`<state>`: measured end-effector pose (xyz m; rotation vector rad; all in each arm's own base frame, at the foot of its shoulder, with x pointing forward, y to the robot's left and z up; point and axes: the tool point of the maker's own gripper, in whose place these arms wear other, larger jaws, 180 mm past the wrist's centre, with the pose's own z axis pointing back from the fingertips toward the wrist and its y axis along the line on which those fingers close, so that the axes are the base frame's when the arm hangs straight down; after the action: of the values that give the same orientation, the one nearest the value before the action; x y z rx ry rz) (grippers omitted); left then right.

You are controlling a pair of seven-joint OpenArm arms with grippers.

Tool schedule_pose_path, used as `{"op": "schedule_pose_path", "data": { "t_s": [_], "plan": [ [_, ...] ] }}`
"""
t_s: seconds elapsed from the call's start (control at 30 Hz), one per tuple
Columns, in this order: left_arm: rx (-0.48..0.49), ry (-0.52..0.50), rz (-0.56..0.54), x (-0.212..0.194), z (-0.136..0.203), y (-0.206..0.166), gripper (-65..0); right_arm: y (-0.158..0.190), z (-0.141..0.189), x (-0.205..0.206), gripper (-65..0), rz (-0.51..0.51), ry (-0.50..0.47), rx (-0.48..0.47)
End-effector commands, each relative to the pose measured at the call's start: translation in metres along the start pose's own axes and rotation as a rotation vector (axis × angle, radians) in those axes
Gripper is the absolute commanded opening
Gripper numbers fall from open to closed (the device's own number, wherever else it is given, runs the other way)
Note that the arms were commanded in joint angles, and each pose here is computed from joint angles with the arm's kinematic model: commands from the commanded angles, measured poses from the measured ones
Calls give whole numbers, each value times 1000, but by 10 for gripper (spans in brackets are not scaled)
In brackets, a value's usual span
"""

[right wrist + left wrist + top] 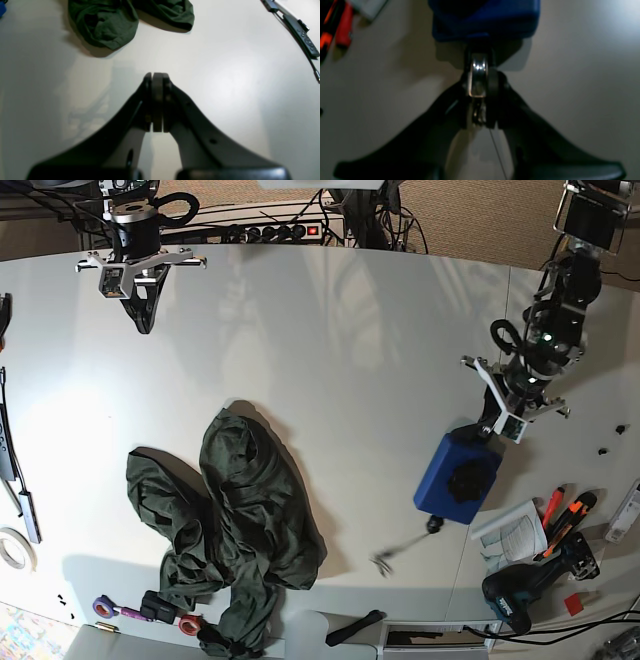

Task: Layout the t-shirt on the table in an organized manner, then fold the t-shirt properly
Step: 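Push the blue box with the left gripper toward the table edge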

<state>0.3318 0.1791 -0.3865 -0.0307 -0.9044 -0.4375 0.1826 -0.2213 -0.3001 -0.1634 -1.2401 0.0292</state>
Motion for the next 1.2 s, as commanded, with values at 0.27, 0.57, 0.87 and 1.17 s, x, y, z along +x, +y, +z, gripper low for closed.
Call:
{"op": "schedule_pose_path", "data": {
  "t_s": [0.27, 0.57, 0.87, 1.17],
  "plan": [
    [53, 50, 89, -33, 25, 31, -650, -2, -1, 13, -650, 10, -45, -3],
    [132, 128, 179, -83, 69, 72, -650, -2, -1, 13, -650, 10, -45, -3],
    [211, 140, 296, -103, 101, 103, -650, -2, -1, 13, -650, 10, -45, -3],
    [259, 135, 343, -103, 113, 122, -650, -2, -1, 12, -650, 11, -42, -3]
  ]
}}
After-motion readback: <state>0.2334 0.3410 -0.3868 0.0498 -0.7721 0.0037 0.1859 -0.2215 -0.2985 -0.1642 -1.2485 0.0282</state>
